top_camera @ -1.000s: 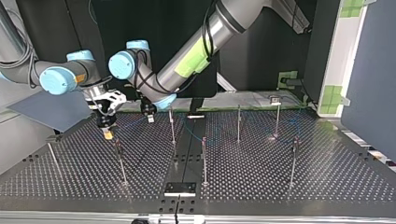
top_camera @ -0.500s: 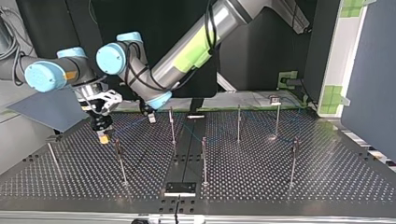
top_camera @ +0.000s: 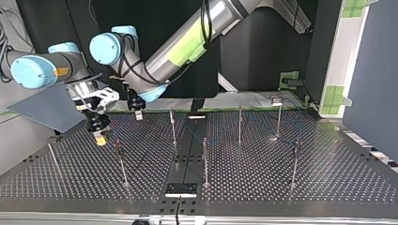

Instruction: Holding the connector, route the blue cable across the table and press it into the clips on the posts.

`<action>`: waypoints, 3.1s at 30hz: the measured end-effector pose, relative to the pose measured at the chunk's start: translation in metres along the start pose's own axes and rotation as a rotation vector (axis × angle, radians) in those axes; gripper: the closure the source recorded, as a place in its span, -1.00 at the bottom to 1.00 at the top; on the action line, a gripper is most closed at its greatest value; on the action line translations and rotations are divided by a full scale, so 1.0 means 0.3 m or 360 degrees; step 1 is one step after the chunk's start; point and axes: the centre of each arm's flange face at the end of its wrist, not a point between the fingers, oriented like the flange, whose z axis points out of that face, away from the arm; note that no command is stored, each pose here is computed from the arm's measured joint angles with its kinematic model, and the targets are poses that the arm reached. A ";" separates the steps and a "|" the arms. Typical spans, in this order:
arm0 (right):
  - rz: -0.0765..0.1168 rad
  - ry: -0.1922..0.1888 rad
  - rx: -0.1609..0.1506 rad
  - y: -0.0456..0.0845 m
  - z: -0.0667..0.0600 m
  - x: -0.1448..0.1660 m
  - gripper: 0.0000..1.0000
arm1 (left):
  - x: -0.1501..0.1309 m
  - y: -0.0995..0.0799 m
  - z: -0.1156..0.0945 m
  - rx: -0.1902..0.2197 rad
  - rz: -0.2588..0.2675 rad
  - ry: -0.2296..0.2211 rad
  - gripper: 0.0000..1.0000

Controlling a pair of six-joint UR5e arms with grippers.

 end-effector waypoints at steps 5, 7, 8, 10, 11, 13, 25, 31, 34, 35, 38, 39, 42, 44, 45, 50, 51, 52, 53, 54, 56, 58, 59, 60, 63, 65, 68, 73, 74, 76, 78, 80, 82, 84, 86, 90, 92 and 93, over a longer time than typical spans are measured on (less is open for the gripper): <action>0.0000 0.0044 -0.0001 -0.006 -0.019 0.057 1.00 | -0.016 -0.016 0.002 0.0041 -0.0037 -0.0013 1.00; 0.0000 0.0052 -0.0001 -0.007 -0.022 0.068 1.00 | -0.025 -0.021 -0.003 0.0044 -0.0043 -0.0018 1.00; -0.0001 0.0055 0.0000 -0.008 -0.024 0.072 1.00 | -0.031 -0.023 -0.006 0.0040 -0.0047 -0.0022 1.00; -0.0002 0.0058 0.0000 -0.008 -0.025 0.075 1.00 | -0.037 -0.022 -0.009 0.0027 -0.0051 -0.0029 1.00; -0.0003 0.0059 0.0000 -0.008 -0.026 0.077 1.00 | -0.040 -0.020 -0.009 0.0014 -0.0053 -0.0034 1.00; -0.0003 0.0060 0.0000 -0.008 -0.026 0.078 1.00 | -0.044 -0.017 -0.011 -0.0007 -0.0057 -0.0041 1.00; -0.0043 0.0114 0.0057 -0.043 -0.051 0.149 1.00 | -0.071 -0.024 0.007 -0.0026 -0.0100 -0.0108 1.00; -0.0058 0.0170 0.0081 -0.064 -0.081 0.221 1.00 | -0.122 -0.049 0.035 0.0044 -0.0117 -0.0161 1.00; -0.0058 0.0173 0.0082 -0.065 -0.085 0.227 1.00 | -0.148 -0.061 0.060 0.0075 -0.0135 -0.0194 1.00; -0.0057 0.0171 0.0081 -0.064 -0.087 0.225 1.00 | -0.159 -0.063 0.073 0.0081 -0.0143 -0.0210 1.00; -0.0053 0.0163 0.0077 -0.063 -0.090 0.213 1.00 | -0.180 -0.051 0.121 0.0087 -0.0168 -0.0248 1.00; -0.0052 0.0161 0.0076 -0.063 -0.091 0.210 1.00 | -0.186 -0.045 0.137 0.0088 -0.0175 -0.0258 1.00; -0.0049 0.0154 0.0073 -0.060 -0.092 0.202 1.00 | -0.199 -0.012 0.190 0.0073 -0.0170 -0.0270 1.00; -0.0046 0.0150 0.0069 -0.058 -0.093 0.196 1.00 | -0.206 0.015 0.218 0.0041 -0.0159 -0.0272 1.00; -0.0044 0.0147 0.0067 -0.056 -0.093 0.192 1.00 | -0.208 0.026 0.230 0.0025 -0.0154 -0.0273 1.00; -0.0035 0.0139 0.0053 -0.046 -0.095 0.179 1.00 | -0.222 0.066 0.274 -0.0022 -0.0137 -0.0285 1.00; -0.0035 0.0140 0.0052 -0.044 -0.095 0.178 1.00 | -0.224 0.067 0.278 -0.0022 -0.0137 -0.0289 1.00; -0.0035 0.0141 0.0050 -0.042 -0.094 0.178 1.00 | -0.226 0.067 0.281 -0.0020 -0.0139 -0.0294 1.00; -0.0035 0.0142 0.0048 -0.040 -0.094 0.178 1.00 | -0.230 0.066 0.284 -0.0013 -0.0143 -0.0300 1.00; -0.0035 0.0143 0.0047 -0.039 -0.093 0.177 1.00 | -0.232 0.062 0.284 -0.0003 -0.0146 -0.0305 1.00; -0.0035 0.0143 0.0044 -0.034 -0.091 0.174 1.00 | -0.236 0.051 0.283 0.0026 -0.0153 -0.0313 1.00; -0.0036 0.0145 0.0040 -0.028 -0.088 0.169 1.00 | -0.240 0.040 0.283 0.0053 -0.0155 -0.0323 1.00; -0.0037 0.0146 0.0038 -0.023 -0.086 0.165 1.00 | -0.243 0.037 0.286 0.0070 -0.0155 -0.0328 1.00; -0.0037 0.0147 0.0036 -0.019 -0.083 0.162 1.00 | -0.244 0.035 0.289 0.0081 -0.0154 -0.0330 1.00; -0.0036 0.0145 0.0031 -0.008 -0.075 0.147 1.00 | -0.253 0.031 0.300 0.0113 -0.0153 -0.0336 1.00; -0.0034 0.0150 0.0028 0.001 -0.068 0.138 1.00 | -0.265 0.028 0.311 0.0136 -0.0151 -0.0342 1.00; -0.0036 0.0170 0.0027 0.011 -0.061 0.137 1.00 | -0.284 0.027 0.329 0.0166 -0.0146 -0.0347 1.00; -0.0034 0.0194 0.0023 0.021 -0.055 0.139 1.00 | -0.309 0.025 0.347 0.0186 -0.0146 -0.0360 1.00; -0.0032 0.0196 0.0021 0.025 -0.055 0.139 1.00 | -0.312 0.025 0.350 0.0191 -0.0145 -0.0361 1.00; -0.0031 0.0199 0.0016 0.030 -0.055 0.139 1.00 | -0.312 0.025 0.352 0.0195 -0.0142 -0.0359 1.00; -0.0030 0.0200 0.0014 0.031 -0.054 0.139 1.00 | -0.312 0.026 0.352 0.0195 -0.0138 -0.0354 1.00; -0.0029 0.0200 0.0014 0.032 -0.054 0.137 1.00 | -0.310 0.029 0.352 0.0190 -0.0132 -0.0347 1.00; -0.0028 0.0199 0.0014 0.033 -0.053 0.137 1.00 | -0.308 0.033 0.352 0.0184 -0.0126 -0.0339 1.00; -0.0028 0.0197 0.0012 0.036 -0.053 0.135 1.00 | -0.304 0.039 0.353 0.0177 -0.0123 -0.0327 1.00; -0.0028 0.0197 0.0011 0.039 -0.054 0.135 1.00 | -0.299 0.044 0.351 0.0173 -0.0127 -0.0313 0.71; -0.0031 0.0195 0.0003 0.050 -0.055 0.134 1.00 | -0.288 0.056 0.346 0.0160 -0.0125 -0.0278 0.23; -0.0033 0.0195 0.0000 0.053 -0.056 0.134 1.00 | -0.280 0.061 0.338 0.0144 -0.0116 -0.0257 -0.27; -0.0033 0.0194 0.0001 0.053 -0.056 0.134 1.00 | -0.276 0.063 0.334 0.0136 -0.0112 -0.0247 -0.27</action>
